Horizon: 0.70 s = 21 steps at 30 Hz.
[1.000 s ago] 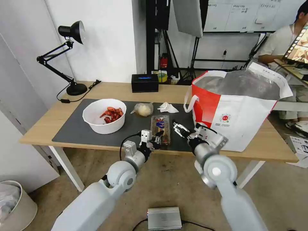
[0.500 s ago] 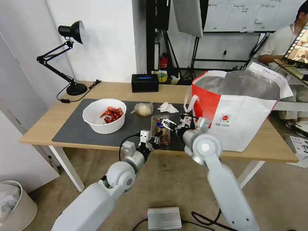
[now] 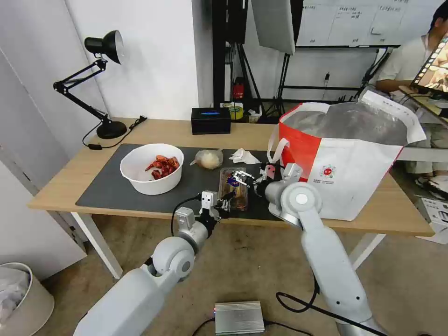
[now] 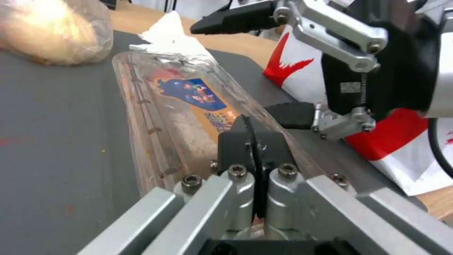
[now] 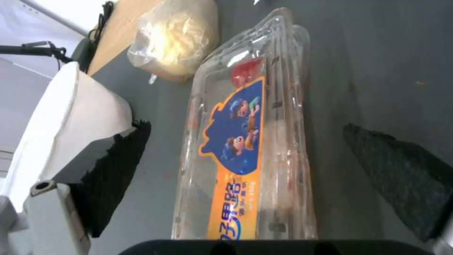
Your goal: Pick up the trash from the table and place it into the takeout bag.
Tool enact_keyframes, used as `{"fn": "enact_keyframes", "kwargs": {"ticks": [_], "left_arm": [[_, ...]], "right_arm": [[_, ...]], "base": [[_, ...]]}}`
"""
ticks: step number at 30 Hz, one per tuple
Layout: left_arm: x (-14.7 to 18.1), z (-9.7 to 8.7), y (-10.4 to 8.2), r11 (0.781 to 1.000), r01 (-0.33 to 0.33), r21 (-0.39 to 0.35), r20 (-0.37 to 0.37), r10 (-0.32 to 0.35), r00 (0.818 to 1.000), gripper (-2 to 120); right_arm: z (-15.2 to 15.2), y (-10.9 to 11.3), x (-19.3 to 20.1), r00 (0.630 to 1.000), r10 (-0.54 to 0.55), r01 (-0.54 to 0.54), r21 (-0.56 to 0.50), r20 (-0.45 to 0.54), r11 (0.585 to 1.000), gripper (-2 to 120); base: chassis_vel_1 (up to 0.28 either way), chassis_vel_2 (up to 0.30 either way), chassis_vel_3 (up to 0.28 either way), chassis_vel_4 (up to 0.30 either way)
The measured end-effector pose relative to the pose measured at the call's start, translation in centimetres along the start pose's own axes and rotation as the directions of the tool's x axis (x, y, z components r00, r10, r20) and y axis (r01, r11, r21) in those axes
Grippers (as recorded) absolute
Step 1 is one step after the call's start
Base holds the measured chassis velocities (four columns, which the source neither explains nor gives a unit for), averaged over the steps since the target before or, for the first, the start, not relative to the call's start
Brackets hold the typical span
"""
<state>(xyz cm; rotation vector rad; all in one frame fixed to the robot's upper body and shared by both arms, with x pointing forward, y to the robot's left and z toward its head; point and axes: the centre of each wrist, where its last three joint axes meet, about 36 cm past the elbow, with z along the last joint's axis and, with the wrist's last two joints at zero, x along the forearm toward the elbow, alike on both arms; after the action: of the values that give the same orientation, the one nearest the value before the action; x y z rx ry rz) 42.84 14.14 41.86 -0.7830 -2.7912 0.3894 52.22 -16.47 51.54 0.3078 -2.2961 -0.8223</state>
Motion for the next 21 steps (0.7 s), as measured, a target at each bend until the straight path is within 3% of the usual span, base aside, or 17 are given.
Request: {"fn": "enact_keyframes", "kwargs": {"ticks": [21], "left_arm": [[0.1, 0.2, -0.3, 1.0, 0.003, 0.015, -0.001, -0.003, 1.0, 0]], "right_arm": [[-0.6, 0.3, -1.8, 0.999, -0.023, 0.022, -0.038, -0.031, 0.999, 100]], "base": [[0.0, 0.0, 0.0, 0.0]]}}
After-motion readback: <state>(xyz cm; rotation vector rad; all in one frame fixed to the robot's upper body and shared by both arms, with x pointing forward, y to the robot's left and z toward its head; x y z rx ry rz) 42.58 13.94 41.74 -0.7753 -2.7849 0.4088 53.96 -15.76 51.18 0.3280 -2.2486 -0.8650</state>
